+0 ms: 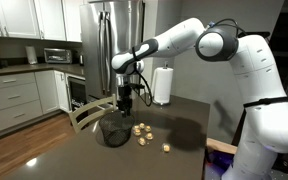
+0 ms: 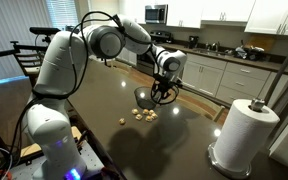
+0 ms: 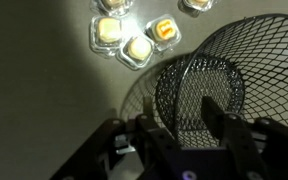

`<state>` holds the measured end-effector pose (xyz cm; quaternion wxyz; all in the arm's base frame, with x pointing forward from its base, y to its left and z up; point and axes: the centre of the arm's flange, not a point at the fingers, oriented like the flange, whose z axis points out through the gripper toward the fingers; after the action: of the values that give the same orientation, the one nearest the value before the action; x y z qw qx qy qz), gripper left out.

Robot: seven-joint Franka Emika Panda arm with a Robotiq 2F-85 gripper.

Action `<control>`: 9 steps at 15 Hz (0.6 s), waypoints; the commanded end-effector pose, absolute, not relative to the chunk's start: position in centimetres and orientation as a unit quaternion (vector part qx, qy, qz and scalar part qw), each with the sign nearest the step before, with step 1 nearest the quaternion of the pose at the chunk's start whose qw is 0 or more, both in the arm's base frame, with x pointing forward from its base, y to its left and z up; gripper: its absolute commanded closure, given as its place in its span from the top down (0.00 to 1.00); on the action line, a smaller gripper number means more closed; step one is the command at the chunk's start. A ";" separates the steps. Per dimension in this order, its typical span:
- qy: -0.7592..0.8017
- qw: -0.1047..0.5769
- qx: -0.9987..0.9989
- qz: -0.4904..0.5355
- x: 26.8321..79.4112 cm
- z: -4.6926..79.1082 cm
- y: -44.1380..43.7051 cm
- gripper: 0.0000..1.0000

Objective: Pour the contents in the black basket on the countertop

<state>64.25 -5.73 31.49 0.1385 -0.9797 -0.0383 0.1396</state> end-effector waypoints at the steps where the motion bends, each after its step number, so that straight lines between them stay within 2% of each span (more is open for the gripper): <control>1: -0.033 0.133 -0.980 0.147 64.3 32.5 -5.8 0.85; 3: -0.034 0.134 -0.979 0.147 64.1 33.0 -5.6 0.98; 9: -0.034 0.117 -0.984 0.132 63.3 35.3 -4.5 1.00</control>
<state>64.27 -4.85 33.43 0.1379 -0.9809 -0.0470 0.1289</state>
